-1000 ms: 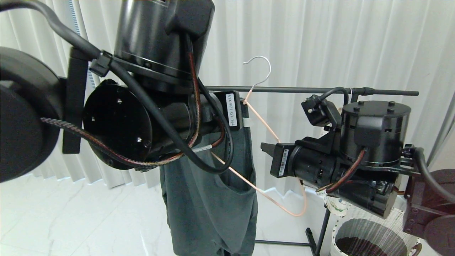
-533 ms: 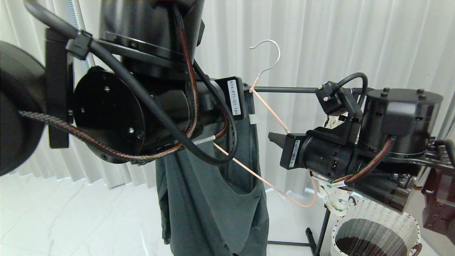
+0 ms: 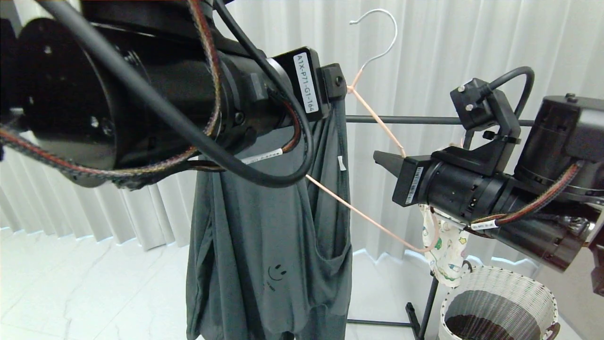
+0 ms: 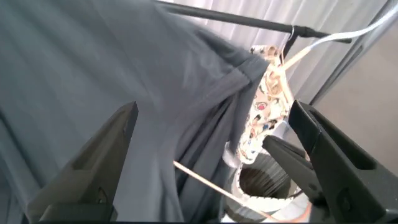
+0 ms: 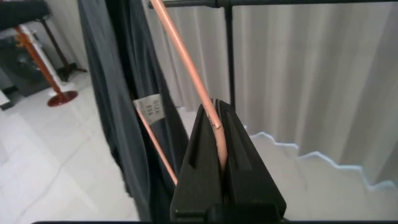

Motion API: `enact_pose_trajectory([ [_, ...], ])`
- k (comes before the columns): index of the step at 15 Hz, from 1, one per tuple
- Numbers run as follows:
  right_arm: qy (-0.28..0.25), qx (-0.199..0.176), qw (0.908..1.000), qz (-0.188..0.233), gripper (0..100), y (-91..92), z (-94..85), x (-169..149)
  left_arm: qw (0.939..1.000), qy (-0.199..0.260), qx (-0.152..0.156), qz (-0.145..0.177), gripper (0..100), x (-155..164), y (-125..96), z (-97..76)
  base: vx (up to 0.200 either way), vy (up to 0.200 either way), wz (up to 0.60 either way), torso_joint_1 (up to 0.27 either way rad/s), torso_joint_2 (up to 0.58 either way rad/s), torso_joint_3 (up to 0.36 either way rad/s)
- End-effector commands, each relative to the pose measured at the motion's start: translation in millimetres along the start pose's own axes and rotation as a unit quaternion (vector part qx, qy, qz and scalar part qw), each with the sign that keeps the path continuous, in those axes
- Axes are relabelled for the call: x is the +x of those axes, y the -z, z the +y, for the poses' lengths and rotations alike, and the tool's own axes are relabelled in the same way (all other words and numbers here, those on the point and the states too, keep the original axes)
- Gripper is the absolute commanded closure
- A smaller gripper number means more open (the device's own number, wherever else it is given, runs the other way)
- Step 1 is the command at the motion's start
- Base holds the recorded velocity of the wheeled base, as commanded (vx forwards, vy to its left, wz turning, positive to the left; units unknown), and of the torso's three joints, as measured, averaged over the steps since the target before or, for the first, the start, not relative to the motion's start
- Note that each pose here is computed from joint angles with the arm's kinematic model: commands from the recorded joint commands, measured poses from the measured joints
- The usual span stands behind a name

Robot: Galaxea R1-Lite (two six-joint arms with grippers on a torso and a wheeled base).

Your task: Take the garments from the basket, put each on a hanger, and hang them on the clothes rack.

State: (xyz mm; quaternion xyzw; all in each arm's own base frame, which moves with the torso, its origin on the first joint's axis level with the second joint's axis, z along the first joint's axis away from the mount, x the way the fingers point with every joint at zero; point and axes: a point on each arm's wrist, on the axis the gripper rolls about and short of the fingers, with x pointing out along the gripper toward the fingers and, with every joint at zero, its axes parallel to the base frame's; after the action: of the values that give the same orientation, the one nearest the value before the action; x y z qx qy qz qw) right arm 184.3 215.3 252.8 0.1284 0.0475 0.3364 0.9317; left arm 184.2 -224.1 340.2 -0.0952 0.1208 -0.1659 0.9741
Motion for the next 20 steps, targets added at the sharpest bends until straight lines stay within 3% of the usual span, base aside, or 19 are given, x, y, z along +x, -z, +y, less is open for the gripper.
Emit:
enact_pose_trajectory([
  [1,0.018,-0.019,0.9997,0.001,100,0.0,-13.2,-7,0.9999,-0.002,0.009,0.01,0,-12,7,9.6,0.0,0.0,0.0,0.0,0.0,0.0],
  [3,0.01,-0.035,0.9993,-0.001,100,0.7,-24.7,-21,0.9989,0.009,0.039,0.024,0,-33,15,26.2,0.0,0.0,0.0,0.0,0.0,0.0],
  [4,-0.001,-0.045,0.999,0.008,100,5.2,-27.6,-31,0.9964,0.031,0.071,0.035,0,-48,22,37.2,0.0,0.0,0.0,0.0,0.0,0.0],
  [6,-0.009,-0.062,0.9978,0.022,100,14.5,-31.7,-50,0.9852,0.095,0.133,0.053,0,-77,35,60.1,0.0,0.0,0.0,0.0,0.0,0.0],
  [8,-0.011,-0.069,0.9971,0.03,100,22.9,-34.6,-66,0.9717,0.141,0.183,0.05,0,-97,41,76.1,0.0,0.0,0.0,0.0,0.0,0.0],
  [10,-0.021,-0.085,0.9957,0.029,100,29.3,-36.7,-81,0.9667,0.156,0.197,0.044,0,-103,42,87.4,0.0,0.0,0.0,0.0,0.0,0.0],
  [13,-0.074,-0.123,0.9883,0.051,100,46.0,-32.9,-106,0.9653,0.169,0.193,0.051,0,-100,52,94.3,0.0,0.0,0.0,0.0,0.0,0.0],
  [16,-0.126,-0.141,0.9794,0.069,100,63.2,-24.2,-129,0.9489,0.232,0.201,0.071,0,-100,63,94.6,0.0,0.0,0.0,0.0,0.0,0.0],
  [17,-0.131,-0.144,0.9784,0.071,100,64.7,-23.8,-132,0.9465,0.24,0.203,0.074,0,-100,65,94.6,0.0,0.0,0.0,0.0,0.0,0.0],
  [20,-0.153,-0.148,0.9743,0.073,100,70.0,-21.6,-143,0.9152,0.311,0.236,0.1,0,-102,84,98.4,0.0,0.0,0.0,0.0,0.0,0.0],
])
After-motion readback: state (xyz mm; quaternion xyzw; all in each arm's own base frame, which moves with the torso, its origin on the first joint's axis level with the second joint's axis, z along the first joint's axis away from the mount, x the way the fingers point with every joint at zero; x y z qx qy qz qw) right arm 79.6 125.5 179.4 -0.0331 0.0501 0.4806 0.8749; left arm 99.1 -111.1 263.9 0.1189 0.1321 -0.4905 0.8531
